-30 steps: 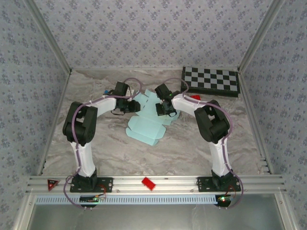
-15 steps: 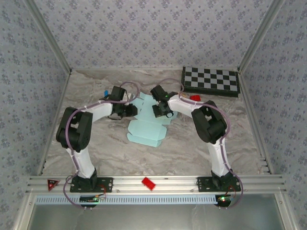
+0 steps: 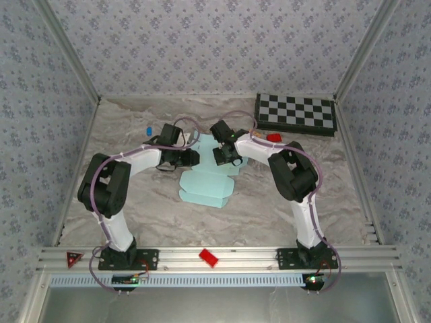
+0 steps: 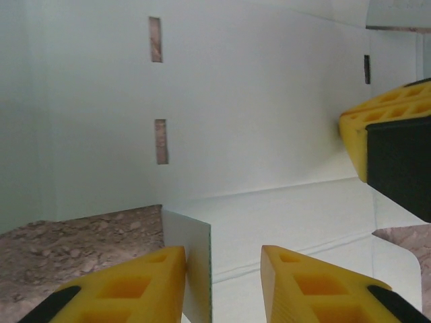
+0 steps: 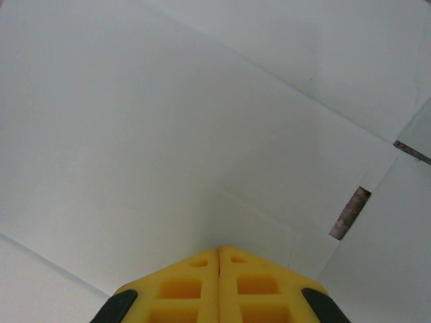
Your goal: Fold the paper box
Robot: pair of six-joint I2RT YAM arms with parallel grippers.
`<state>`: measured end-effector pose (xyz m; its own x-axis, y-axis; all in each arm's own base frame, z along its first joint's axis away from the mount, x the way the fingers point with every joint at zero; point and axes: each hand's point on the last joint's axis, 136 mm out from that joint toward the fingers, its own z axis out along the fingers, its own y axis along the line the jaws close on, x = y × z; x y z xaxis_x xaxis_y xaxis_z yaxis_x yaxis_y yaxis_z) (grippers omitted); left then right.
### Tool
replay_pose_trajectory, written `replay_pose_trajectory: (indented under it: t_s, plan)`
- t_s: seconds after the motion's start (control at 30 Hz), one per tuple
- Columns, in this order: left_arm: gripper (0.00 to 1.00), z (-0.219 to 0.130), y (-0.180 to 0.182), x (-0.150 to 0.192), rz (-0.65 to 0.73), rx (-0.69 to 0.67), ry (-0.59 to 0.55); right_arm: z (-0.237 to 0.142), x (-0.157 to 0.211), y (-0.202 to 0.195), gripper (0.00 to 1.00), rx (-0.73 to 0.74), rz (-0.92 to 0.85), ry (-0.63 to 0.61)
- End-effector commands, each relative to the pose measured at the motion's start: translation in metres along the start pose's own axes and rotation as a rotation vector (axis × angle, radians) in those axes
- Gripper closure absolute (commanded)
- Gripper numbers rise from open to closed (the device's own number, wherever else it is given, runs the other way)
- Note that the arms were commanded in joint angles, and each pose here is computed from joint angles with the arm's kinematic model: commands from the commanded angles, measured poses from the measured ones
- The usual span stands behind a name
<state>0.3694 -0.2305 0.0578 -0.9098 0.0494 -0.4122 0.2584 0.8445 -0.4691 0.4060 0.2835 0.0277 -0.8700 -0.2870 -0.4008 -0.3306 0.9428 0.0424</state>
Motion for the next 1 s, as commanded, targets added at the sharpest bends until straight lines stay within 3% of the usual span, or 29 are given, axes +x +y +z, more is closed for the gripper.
replay_pose_trajectory:
  t_s: [0.0,0.43,0.77,0.9,0.97]
  plan:
    - [0.65,0.007,-0.013,-0.003,0.022,0.029,0.015,0.012,0.024,0.004,0.94,-0.008,0.017,0.073]
    - [0.63,0.018,-0.005,0.002,0.014,-0.033,0.032,0.006,0.024,0.004,0.94,-0.031,0.072,0.058]
    - [0.58,-0.043,-0.001,-0.021,0.020,-0.182,-0.164,-0.005,0.026,-0.008,0.94,-0.009,0.212,0.003]
    - [0.63,-0.049,-0.011,-0.007,0.018,-0.174,-0.144,-0.010,0.026,-0.010,0.94,-0.019,0.273,-0.031]
    - [0.73,-0.048,-0.021,0.002,0.020,-0.154,-0.133,-0.013,0.023,-0.010,0.93,-0.029,0.287,-0.060]
